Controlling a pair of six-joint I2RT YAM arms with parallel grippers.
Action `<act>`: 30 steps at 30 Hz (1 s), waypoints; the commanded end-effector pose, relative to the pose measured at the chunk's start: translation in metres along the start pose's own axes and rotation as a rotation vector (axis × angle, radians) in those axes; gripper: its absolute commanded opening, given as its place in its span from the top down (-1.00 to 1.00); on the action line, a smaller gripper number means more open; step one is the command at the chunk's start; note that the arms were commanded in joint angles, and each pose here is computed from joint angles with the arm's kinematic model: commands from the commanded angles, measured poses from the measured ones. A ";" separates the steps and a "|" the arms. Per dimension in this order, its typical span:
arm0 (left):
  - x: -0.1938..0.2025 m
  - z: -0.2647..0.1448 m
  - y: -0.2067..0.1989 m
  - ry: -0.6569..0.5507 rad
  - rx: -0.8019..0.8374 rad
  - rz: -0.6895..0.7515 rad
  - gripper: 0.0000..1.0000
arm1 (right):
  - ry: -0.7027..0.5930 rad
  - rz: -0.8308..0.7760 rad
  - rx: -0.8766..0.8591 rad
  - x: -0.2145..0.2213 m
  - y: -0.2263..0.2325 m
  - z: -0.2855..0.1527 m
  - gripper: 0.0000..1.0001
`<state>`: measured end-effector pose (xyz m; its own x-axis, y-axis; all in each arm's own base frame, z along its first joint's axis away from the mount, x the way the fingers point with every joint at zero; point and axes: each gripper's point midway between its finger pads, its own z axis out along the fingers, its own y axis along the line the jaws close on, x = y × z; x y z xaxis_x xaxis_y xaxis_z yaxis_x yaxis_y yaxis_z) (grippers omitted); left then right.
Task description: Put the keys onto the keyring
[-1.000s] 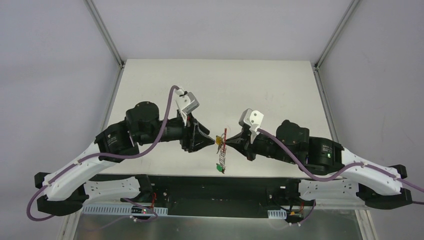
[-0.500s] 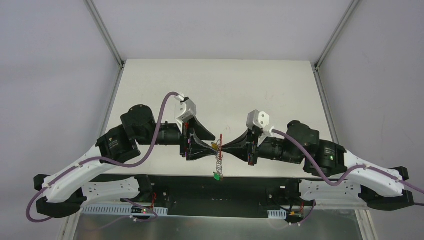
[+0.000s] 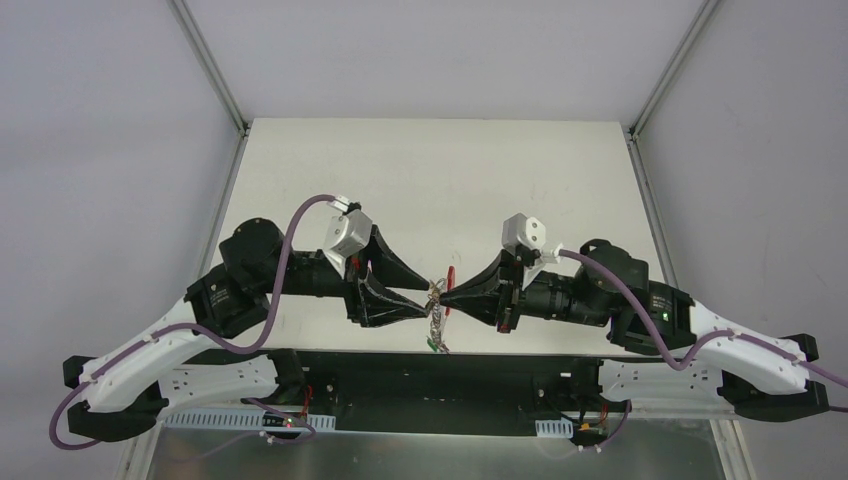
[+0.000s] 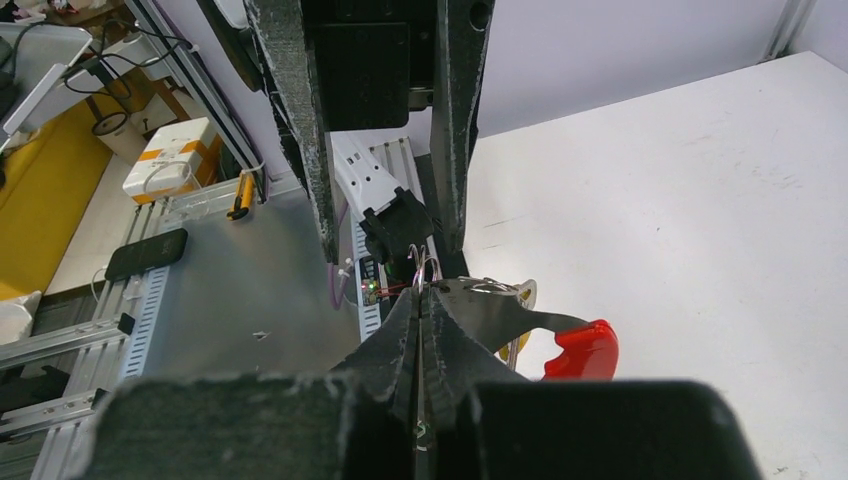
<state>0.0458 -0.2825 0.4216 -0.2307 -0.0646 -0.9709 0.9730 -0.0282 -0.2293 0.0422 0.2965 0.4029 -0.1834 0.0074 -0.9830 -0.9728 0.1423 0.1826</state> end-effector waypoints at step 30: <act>-0.009 0.002 -0.017 -0.071 0.099 0.015 0.60 | -0.161 0.001 -0.099 -0.048 0.022 0.003 1.00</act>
<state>0.0395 -0.2846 0.4245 -0.2302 -0.1045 -0.9675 0.9717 -0.0793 -0.2226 0.0358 0.3094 0.4026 -0.1993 0.0043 -0.9799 -0.9753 0.0965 0.1988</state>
